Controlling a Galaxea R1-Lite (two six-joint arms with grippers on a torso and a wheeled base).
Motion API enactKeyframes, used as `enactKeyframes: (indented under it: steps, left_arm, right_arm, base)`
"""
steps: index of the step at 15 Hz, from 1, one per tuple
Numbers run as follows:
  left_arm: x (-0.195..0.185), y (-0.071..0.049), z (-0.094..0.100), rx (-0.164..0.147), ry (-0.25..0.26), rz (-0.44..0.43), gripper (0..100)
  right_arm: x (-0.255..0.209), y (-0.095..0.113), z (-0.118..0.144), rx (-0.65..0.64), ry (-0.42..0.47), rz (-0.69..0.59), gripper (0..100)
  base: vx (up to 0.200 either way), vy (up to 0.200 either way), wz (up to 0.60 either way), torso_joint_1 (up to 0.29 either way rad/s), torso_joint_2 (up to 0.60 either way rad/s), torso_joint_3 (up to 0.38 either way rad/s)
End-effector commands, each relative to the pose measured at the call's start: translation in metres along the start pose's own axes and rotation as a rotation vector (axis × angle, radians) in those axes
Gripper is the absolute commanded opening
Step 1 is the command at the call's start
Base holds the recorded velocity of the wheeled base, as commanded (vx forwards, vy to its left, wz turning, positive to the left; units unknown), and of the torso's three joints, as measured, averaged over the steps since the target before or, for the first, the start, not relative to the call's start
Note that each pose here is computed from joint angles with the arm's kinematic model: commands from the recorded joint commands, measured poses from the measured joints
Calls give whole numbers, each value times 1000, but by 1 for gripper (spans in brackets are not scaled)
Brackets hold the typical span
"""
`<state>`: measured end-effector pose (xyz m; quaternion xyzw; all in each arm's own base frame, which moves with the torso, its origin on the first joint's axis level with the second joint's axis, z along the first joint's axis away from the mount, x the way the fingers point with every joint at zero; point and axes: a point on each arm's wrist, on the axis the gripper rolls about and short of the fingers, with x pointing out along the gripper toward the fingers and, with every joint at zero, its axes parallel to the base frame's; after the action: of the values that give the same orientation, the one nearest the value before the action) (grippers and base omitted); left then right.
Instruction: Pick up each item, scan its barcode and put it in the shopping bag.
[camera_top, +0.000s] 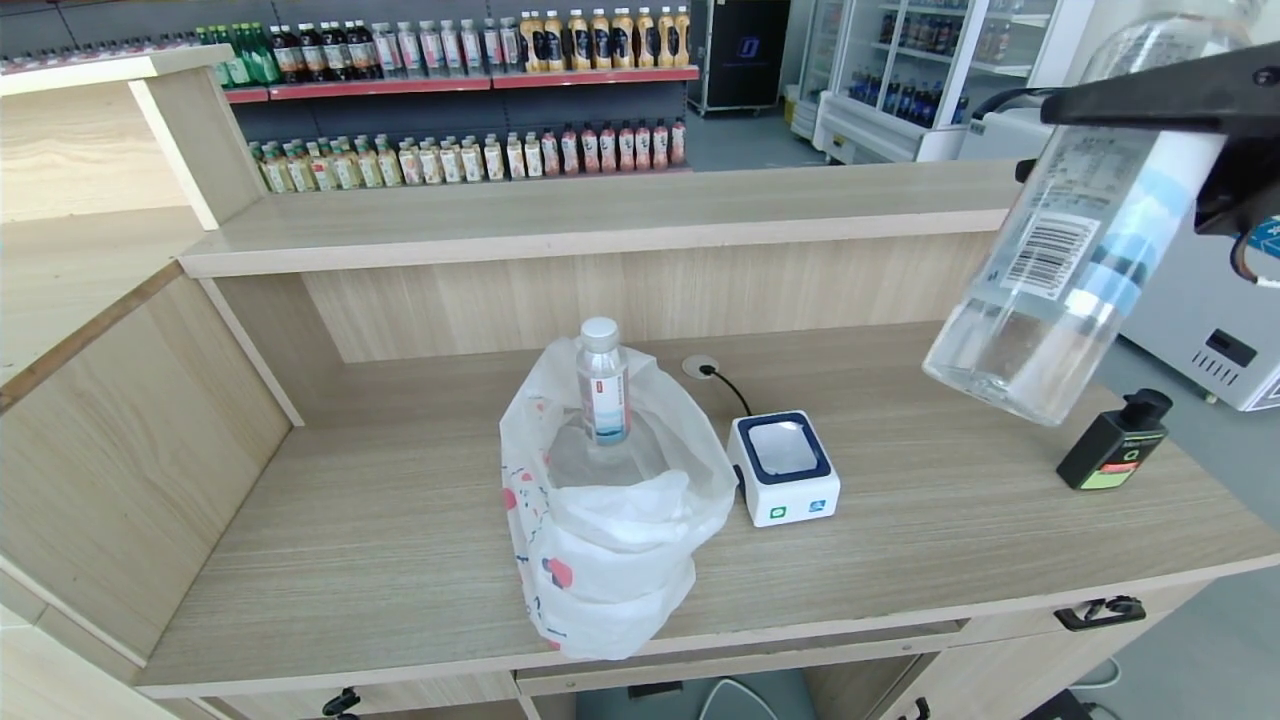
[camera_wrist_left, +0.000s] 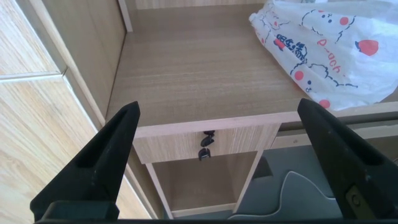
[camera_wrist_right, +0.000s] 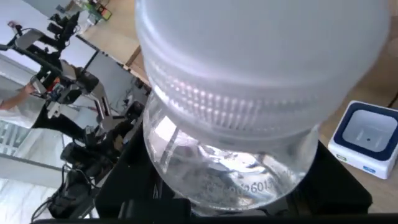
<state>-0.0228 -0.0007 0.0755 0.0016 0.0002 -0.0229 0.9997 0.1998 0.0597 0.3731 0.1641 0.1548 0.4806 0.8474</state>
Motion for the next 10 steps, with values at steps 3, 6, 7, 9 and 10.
enactKeyframes:
  steps: [3, 6, 7, 9, 10]
  left_arm:
    - [0, 0, 0, 0, 1, 0, 100]
    - [0, 0, 0, 0, 1, 0, 100]
    - [0, 0, 0, 0, 1, 0, 100]
    - [0, 0, 0, 0, 1, 0, 100]
    - [0, 0, 0, 0, 1, 0, 100]
  right_arm:
    - [8, 33, -8, -114, 38, 145, 0]
    - [14, 38, -23, -235, 83, 205, 0]
    - [15, 41, -28, -248, 94, 225, 0]
    - [11, 51, -32, -275, 95, 260, 0]
    - [9, 53, -33, -279, 93, 266, 0]
  base:
    - [0, 0, 0, 0, 0, 0]
    - [0, 0, 0, 0, 0, 0]
    - [0, 0, 0, 0, 0, 0]
    - [0, 0, 0, 0, 0, 0]
    - [0, 0, 0, 0, 0, 0]
